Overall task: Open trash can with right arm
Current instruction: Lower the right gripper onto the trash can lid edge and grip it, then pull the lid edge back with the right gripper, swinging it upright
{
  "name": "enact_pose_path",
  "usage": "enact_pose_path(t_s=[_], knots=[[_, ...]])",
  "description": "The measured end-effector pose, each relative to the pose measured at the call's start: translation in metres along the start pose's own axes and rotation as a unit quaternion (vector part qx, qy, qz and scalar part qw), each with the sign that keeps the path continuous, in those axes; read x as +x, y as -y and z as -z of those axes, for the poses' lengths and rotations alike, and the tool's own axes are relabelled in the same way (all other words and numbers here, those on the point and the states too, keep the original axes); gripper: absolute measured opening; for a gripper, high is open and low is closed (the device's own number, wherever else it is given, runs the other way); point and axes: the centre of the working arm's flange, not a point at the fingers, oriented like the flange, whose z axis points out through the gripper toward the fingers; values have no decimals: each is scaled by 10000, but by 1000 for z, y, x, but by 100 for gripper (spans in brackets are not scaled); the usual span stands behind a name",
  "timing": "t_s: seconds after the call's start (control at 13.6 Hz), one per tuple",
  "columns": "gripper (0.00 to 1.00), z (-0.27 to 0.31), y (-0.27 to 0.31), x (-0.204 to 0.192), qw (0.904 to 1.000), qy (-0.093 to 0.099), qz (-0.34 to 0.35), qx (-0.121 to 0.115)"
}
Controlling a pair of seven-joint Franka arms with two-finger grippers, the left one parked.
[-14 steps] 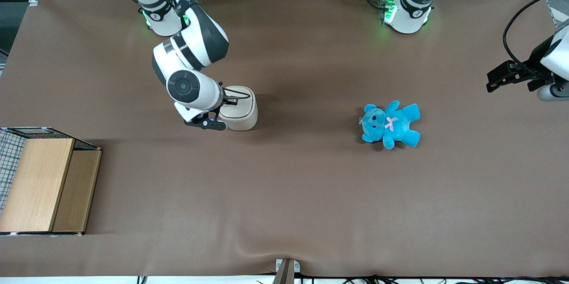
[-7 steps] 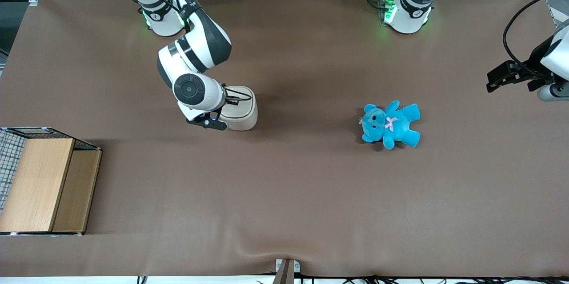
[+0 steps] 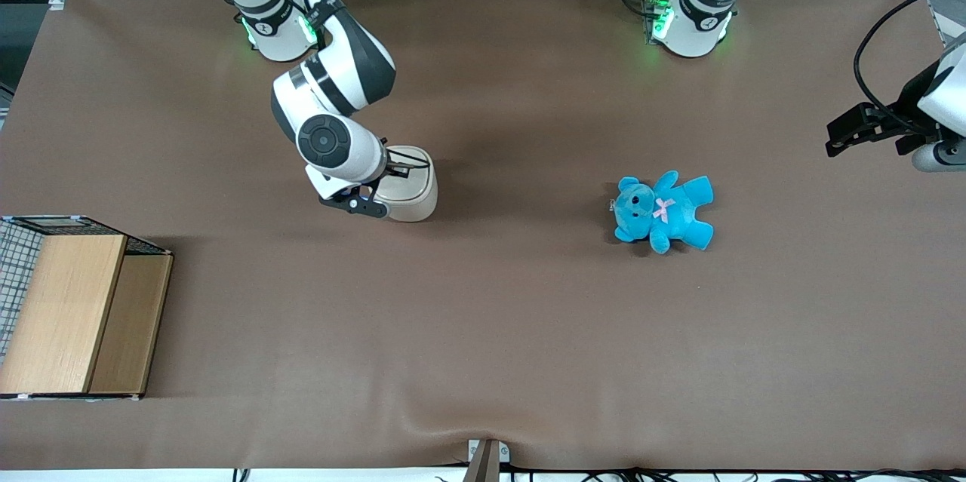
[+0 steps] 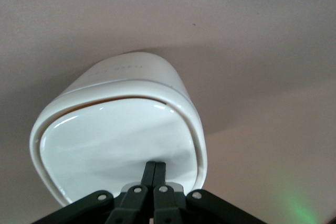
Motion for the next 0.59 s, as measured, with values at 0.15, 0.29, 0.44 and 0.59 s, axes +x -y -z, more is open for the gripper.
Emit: enact_pose_path(t_s=[0.15, 0.29, 0.44, 0.59], knots=[[1, 19, 2, -6, 9999, 105, 5, -104], [1, 58, 1, -10, 9998, 152, 2, -148], [1, 103, -7, -10, 9999, 78, -45, -73], [5, 138, -27, 0, 9998, -124, -122, 35]])
